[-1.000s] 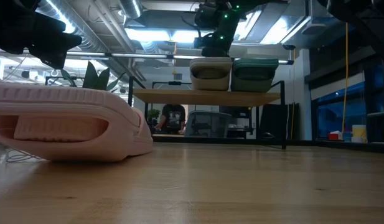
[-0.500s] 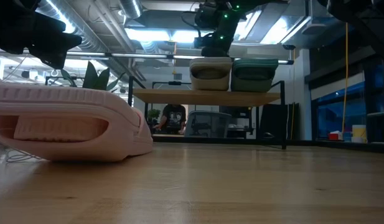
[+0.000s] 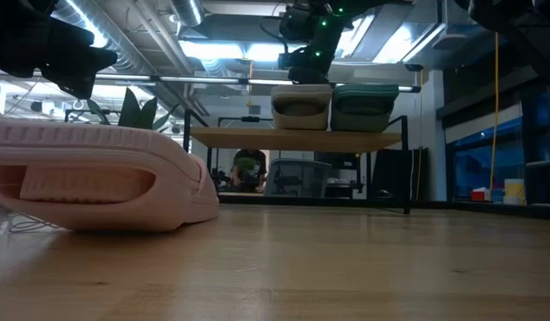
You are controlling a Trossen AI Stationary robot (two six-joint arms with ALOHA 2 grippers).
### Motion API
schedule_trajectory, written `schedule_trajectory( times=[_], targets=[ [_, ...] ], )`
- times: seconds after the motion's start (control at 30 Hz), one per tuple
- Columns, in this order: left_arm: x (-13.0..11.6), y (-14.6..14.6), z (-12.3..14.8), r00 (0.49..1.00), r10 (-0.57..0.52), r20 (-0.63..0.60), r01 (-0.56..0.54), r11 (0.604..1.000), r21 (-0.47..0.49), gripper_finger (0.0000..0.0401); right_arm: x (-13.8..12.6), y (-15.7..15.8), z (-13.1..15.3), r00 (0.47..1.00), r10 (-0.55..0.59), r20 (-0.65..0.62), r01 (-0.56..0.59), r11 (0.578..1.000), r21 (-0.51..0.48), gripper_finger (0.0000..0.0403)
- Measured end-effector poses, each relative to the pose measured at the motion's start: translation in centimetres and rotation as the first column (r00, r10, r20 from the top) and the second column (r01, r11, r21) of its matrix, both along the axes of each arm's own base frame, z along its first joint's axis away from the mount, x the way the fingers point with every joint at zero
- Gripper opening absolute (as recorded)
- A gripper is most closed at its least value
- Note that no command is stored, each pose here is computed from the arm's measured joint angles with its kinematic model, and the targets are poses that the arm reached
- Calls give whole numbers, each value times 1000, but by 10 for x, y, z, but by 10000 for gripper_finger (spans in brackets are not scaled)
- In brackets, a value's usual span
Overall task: Pick and place slides into the shelf
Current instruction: Put the pair of gray slides on the shelf, then put the pair of pink slides on the shelf
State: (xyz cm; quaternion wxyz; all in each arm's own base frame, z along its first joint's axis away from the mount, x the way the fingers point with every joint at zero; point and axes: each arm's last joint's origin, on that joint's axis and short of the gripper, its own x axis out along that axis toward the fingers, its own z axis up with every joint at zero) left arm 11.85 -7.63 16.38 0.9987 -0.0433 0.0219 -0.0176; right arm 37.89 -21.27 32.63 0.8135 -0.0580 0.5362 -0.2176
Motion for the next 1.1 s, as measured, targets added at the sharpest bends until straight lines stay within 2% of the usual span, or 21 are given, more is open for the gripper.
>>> schedule_trajectory(
  times=[0.33,0.6,0.77,1.0,1.1],
  targets=[
    [0,0,0,1000,0,0,0,1000,0,157,0,2,1,1000,2,-6,-2,1000,5,207],
    [0,0,0,1000,0,0,0,1000,0,157,2,13,16,998,25,62,-29,997,73,218],
    [0,0,0,1000,-1,0,1,1000,0,157,1,20,21,999,28,41,-31,996,79,219],
    [0,0,0,1000,-1,0,1,1000,0,157,0,38,34,999,-26,44,20,991,130,218],
    [0,0,0,1000,0,0,0,1000,0,157,1,52,39,999,26,23,-29,992,122,218]
  ],
)
